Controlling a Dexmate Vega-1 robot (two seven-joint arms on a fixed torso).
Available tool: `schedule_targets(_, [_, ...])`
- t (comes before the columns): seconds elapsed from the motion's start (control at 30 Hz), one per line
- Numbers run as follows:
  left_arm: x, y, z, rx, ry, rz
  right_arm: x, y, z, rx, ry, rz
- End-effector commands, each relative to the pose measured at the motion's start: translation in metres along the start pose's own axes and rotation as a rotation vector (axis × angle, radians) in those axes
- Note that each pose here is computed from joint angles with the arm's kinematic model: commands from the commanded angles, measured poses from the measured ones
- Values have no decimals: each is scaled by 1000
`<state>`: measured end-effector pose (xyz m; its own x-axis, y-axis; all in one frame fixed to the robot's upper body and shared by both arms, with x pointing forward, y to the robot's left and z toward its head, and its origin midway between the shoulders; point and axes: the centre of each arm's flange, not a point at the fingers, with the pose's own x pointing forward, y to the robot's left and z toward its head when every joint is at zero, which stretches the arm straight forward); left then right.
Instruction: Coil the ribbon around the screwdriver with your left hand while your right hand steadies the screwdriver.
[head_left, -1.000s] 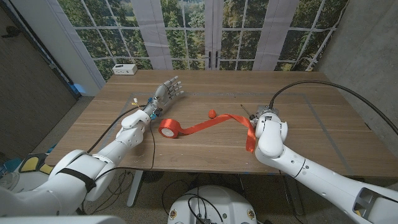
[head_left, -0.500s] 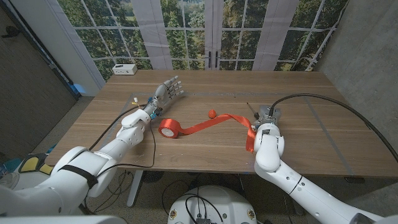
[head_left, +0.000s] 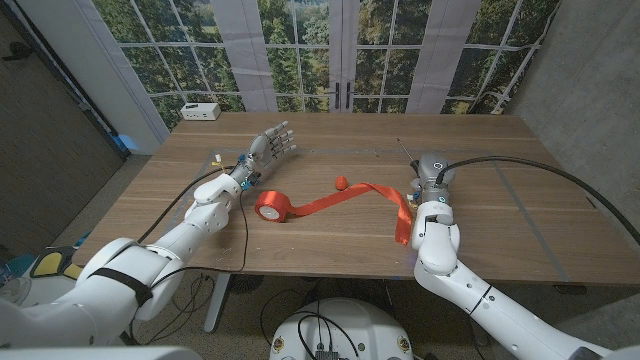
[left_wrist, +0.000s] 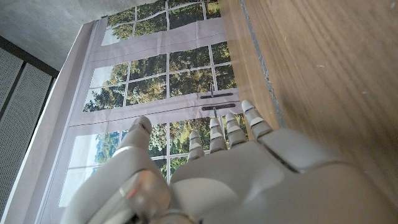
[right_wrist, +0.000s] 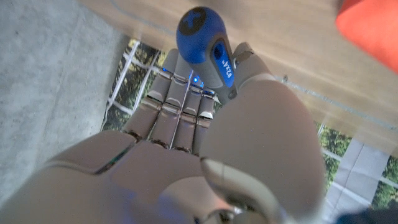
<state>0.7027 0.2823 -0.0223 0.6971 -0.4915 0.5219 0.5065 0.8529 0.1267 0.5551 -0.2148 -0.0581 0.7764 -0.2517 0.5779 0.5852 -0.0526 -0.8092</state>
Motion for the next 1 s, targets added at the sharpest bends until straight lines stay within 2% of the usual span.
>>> schedule_targets(0.03, [-9,-6,8,47,15,-32,-13,-68,0,82,-94,-600])
schedule_targets(0.1, [-10,-7,10,59,22,-38,-12,-71,-1,96,-104,-573])
schedule_targets(0.17, [-11,-7,12,76,29,-48,-12,-71,-2,83,-122,-586])
schedule_targets(0.23, [-13,-7,15,92,29,-53,-11,-73,-2,77,-133,-567])
schedule_targets(0.4, [-18,-8,22,140,51,-71,-11,-74,-2,68,-169,-583])
schedule_targets(0.63, [-24,-10,37,252,117,-144,-12,-74,0,72,-211,-602])
schedule_targets(0.8, [-32,-13,48,324,149,-189,-12,-70,3,71,-236,-603])
schedule_targets(1.0, [-47,-15,62,406,177,-198,-12,-69,7,56,-274,-604])
